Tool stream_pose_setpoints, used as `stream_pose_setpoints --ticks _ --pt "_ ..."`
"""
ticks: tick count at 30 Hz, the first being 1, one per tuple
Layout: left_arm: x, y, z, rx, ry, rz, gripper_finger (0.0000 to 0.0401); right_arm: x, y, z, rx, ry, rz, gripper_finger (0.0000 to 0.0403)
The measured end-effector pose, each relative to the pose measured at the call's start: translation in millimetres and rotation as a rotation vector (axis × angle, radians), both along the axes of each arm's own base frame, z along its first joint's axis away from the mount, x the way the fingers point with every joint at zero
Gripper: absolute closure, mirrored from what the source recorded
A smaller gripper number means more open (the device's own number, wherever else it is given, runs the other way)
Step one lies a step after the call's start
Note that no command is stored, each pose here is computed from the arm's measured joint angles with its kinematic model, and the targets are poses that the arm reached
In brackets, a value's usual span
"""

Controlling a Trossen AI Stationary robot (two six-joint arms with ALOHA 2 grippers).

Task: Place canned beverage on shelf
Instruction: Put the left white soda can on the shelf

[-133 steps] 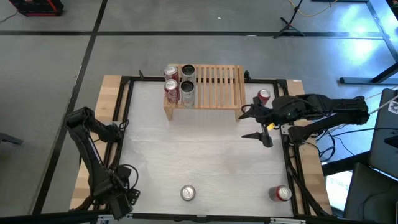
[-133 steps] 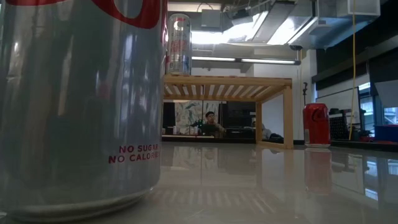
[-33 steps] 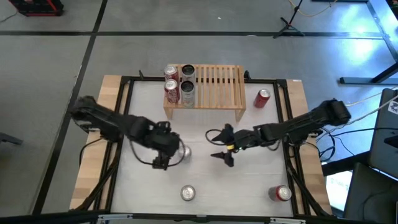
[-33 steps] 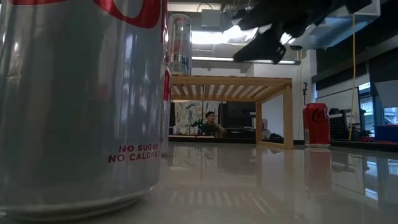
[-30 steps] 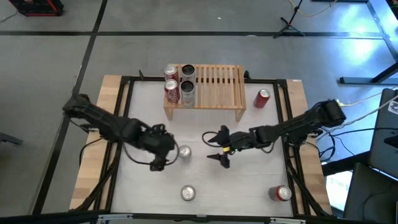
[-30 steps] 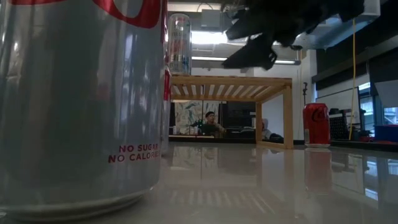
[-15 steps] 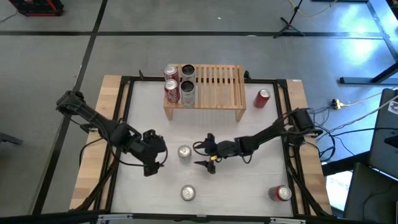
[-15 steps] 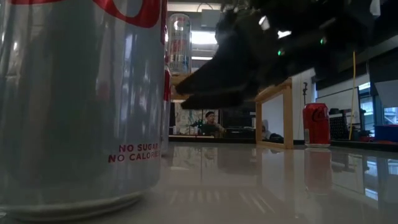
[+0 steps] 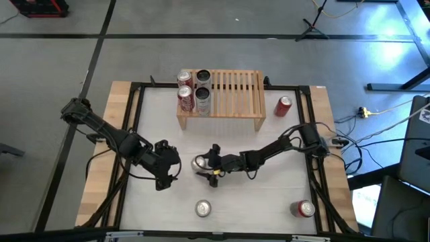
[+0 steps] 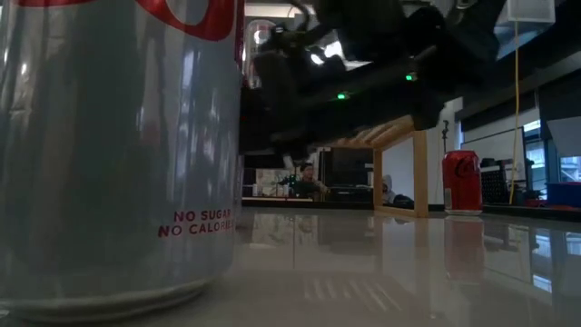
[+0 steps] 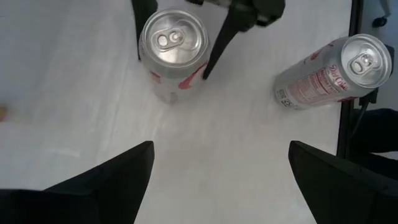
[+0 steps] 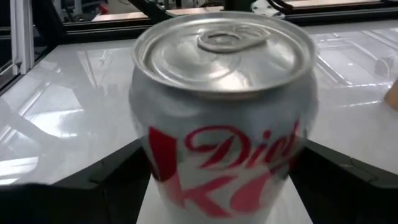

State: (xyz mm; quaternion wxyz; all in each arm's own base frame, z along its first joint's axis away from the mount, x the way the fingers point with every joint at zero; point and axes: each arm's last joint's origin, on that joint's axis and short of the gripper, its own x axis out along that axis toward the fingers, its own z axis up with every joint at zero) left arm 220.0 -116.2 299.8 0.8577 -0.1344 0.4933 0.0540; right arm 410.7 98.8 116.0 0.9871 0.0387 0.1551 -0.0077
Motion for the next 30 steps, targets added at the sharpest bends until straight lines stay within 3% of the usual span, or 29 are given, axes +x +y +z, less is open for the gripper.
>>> stream_pose_setpoints --ticks 5,9,13,20,27,30 --pt "-0.2 -0.8 0.0 -0.017 0.007 -0.011 0.0041 11.3 4.0 2.1 -0.009 0.019 0.033 0.0069" --pt "-0.5 -1.5 -0.1 -0.049 0.02 -0.005 0.0041 14.2 5.2 6.5 -0.015 0.038 0.032 0.0123" --pt "-5.2 -0.8 7.0 -0.077 -0.006 0.008 0.0041 13.5 5.4 21.4 -0.039 0.031 0.044 0.0129" --pt "-35.1 7.2 47.2 -0.152 -0.182 0.036 0.0041 -3.1 1.8 120.7 0.003 -0.015 0.059 0.0129" --pt "-61.4 21.2 69.0 -0.021 -0.384 0.096 0.0041 -43.0 -34.2 241.3 -0.022 -0.008 -0.052 0.0129" --pt "-63.1 26.7 72.3 0.025 -0.422 0.123 0.0041 -65.1 -58.5 274.0 -0.065 0.007 -0.142 0.0129"
